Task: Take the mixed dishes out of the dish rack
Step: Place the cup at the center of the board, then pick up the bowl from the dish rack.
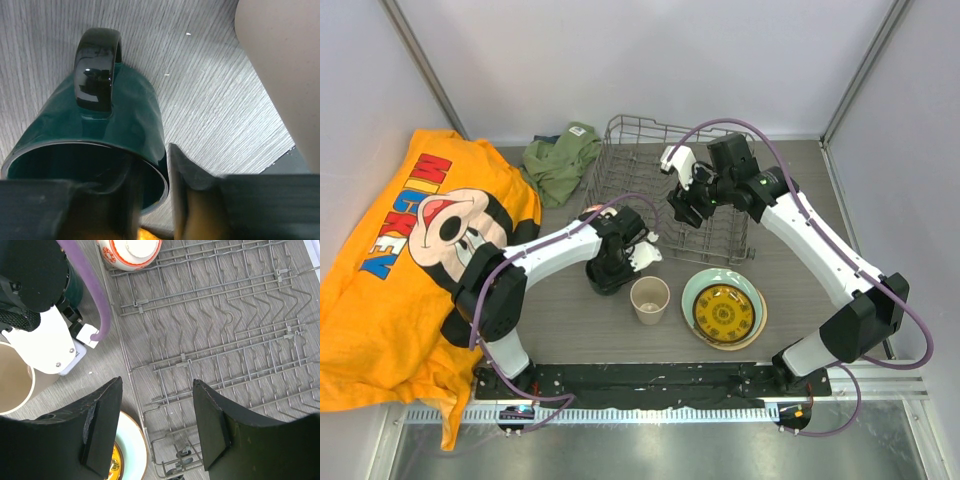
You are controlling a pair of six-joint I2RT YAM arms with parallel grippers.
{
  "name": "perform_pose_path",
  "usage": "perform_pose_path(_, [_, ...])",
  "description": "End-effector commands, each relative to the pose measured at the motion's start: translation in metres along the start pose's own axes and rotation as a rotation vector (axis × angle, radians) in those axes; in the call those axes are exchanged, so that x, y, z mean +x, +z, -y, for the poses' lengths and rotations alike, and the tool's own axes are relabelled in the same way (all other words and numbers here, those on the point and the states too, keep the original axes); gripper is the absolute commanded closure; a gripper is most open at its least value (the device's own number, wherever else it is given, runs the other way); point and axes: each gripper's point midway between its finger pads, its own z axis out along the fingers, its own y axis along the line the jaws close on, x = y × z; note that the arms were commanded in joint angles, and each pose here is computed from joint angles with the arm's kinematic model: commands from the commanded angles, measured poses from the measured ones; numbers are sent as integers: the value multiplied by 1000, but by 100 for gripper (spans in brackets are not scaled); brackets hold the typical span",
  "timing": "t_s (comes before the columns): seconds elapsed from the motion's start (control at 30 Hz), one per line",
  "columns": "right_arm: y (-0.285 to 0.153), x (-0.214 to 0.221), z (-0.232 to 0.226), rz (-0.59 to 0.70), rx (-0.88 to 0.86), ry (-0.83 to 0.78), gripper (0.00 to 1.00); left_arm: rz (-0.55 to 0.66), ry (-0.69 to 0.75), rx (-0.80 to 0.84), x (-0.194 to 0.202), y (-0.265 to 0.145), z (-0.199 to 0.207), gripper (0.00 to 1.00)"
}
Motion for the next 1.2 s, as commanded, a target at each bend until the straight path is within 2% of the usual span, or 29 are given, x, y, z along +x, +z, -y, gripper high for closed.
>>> perform_pose_path(0.0, [-15, -17, 6, 66, 48, -39, 37, 40, -1, -32, -9, -7, -4, 61])
perform_pose_path(0.17, [-15, -17, 6, 65, 47, -38, 37, 70, -1, -46, -13, -17, -5, 41])
perform_pose_path(0.27, [-15, -17, 5, 67, 44, -36, 37, 98, 0, -54, -18, -28, -5, 37])
perform_pose_path(0.6, [-12, -15, 5, 63, 36, -34, 37, 231, 16, -204, -41, -80, -27, 30])
perform_pose_path(0.77, [-13, -16, 4, 67, 35, -35, 37, 279, 2, -323, -50, -106, -54, 26])
perform_pose_path(0.97, [-11, -12, 2, 73, 37, -30, 37, 379, -100, -379, -57, -132, -96, 19])
perform_pose_path(1.17, [4, -10, 6, 69, 39, 26, 37, 448, -219, -371, -58, -135, -136, 14])
